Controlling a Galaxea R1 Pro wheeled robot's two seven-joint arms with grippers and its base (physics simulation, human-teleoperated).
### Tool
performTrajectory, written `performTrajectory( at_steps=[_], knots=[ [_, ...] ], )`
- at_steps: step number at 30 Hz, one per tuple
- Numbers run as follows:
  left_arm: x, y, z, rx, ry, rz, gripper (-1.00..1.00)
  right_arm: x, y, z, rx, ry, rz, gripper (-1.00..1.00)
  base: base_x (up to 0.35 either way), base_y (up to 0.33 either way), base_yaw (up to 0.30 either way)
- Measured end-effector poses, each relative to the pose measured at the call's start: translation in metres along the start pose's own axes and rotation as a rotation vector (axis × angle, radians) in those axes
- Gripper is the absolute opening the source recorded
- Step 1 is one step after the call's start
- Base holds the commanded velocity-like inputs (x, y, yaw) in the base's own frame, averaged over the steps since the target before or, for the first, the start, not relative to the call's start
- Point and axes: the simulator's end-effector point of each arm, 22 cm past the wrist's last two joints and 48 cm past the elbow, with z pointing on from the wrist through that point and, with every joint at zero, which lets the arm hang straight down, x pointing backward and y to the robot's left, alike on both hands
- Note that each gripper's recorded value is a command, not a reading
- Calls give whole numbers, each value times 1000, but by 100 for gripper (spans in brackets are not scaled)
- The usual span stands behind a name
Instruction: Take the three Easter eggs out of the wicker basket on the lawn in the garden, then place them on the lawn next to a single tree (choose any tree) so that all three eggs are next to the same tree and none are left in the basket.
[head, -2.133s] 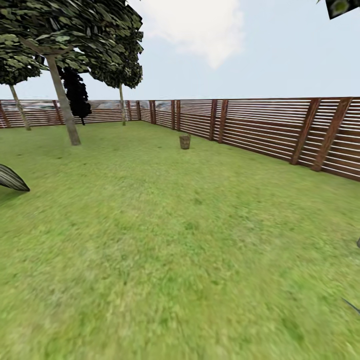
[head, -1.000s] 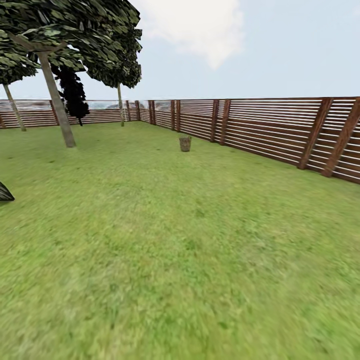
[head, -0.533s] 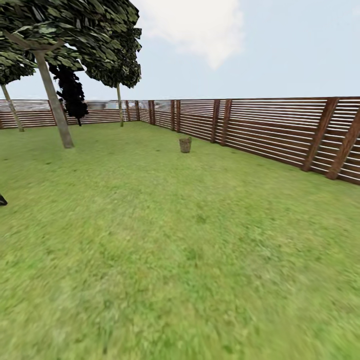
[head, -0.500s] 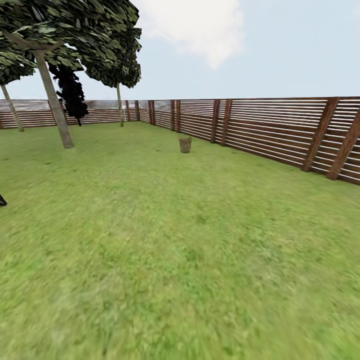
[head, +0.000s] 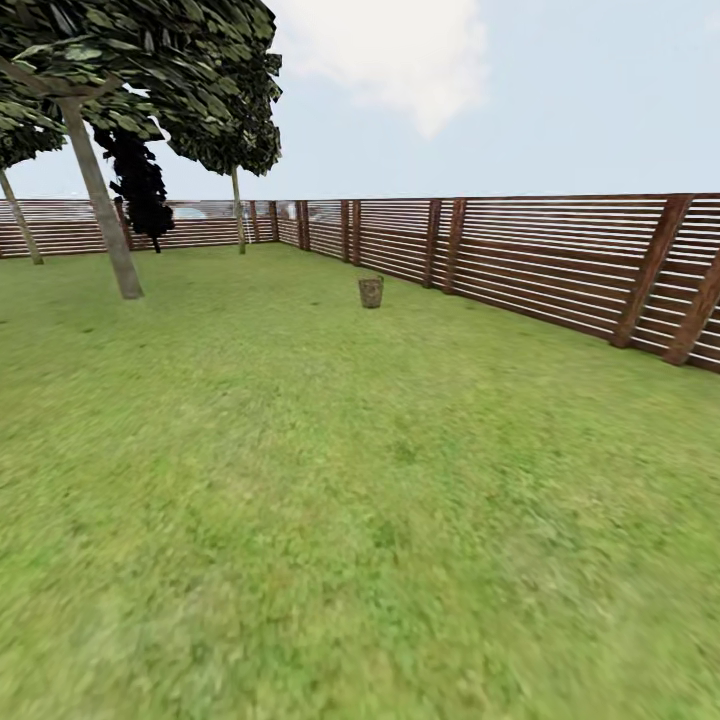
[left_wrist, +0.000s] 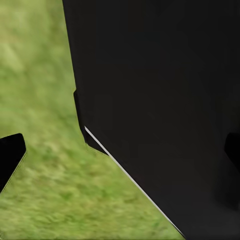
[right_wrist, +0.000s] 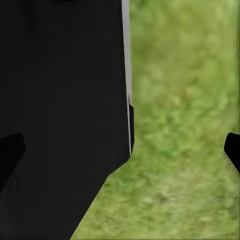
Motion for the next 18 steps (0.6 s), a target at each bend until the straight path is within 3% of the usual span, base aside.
performTrajectory(
  at_steps=[3,8,11,15,18],
  knots=[
    [0,0,0,0,1,1,100,0,-1,0,1,1,-4,100,269,0,0],
    [0,-1,0,0,2,2,100,0,-2,0,-2,1,-6,100,60,0,0],
    [-4,12,0,-29,10,-30,100,-17,-13,1,8,-13,-25,100,0,0,0],
    [0,16,-1,-21,-6,10,100,-46,-30,2,35,-69,12,100,0,0,0],
    [5,13,-2,-17,-9,15,100,-65,-43,1,50,-104,20,100,307,0,0]
  ],
)
